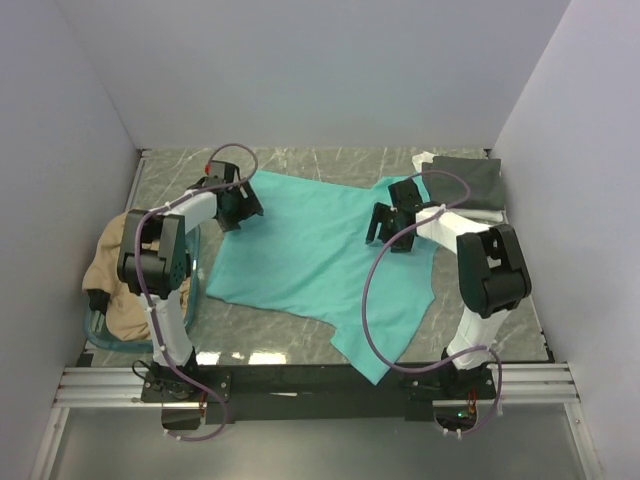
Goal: Fold and stack the t-shirts
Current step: Flatten the tshirt out
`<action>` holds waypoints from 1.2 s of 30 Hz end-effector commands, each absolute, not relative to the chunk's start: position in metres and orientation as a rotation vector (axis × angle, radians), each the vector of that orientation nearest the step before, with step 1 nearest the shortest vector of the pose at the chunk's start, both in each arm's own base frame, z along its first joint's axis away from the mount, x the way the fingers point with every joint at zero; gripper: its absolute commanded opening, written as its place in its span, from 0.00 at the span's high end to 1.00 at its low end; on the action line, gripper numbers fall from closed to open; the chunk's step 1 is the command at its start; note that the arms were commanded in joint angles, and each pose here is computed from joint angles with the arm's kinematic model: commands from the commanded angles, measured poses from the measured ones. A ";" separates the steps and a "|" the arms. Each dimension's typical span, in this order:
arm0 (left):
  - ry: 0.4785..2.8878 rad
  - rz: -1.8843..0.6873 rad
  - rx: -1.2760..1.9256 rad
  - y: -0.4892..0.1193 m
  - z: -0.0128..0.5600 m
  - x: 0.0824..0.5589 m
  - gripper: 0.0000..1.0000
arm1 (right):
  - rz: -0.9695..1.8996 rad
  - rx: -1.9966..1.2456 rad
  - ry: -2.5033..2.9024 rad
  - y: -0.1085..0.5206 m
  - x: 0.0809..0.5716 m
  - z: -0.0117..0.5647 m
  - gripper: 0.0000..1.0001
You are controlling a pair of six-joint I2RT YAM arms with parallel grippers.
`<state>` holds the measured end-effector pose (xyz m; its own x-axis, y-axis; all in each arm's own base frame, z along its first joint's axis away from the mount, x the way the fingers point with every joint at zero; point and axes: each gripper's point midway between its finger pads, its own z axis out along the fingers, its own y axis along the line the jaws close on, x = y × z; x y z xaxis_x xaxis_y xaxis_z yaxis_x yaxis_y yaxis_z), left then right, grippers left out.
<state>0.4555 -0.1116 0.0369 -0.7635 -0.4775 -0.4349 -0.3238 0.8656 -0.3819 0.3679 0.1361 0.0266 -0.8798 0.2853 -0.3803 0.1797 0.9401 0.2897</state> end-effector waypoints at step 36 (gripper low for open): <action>2.407 -0.347 -0.401 -0.115 0.127 0.442 0.16 | 0.240 0.365 2.602 0.096 0.389 0.096 0.26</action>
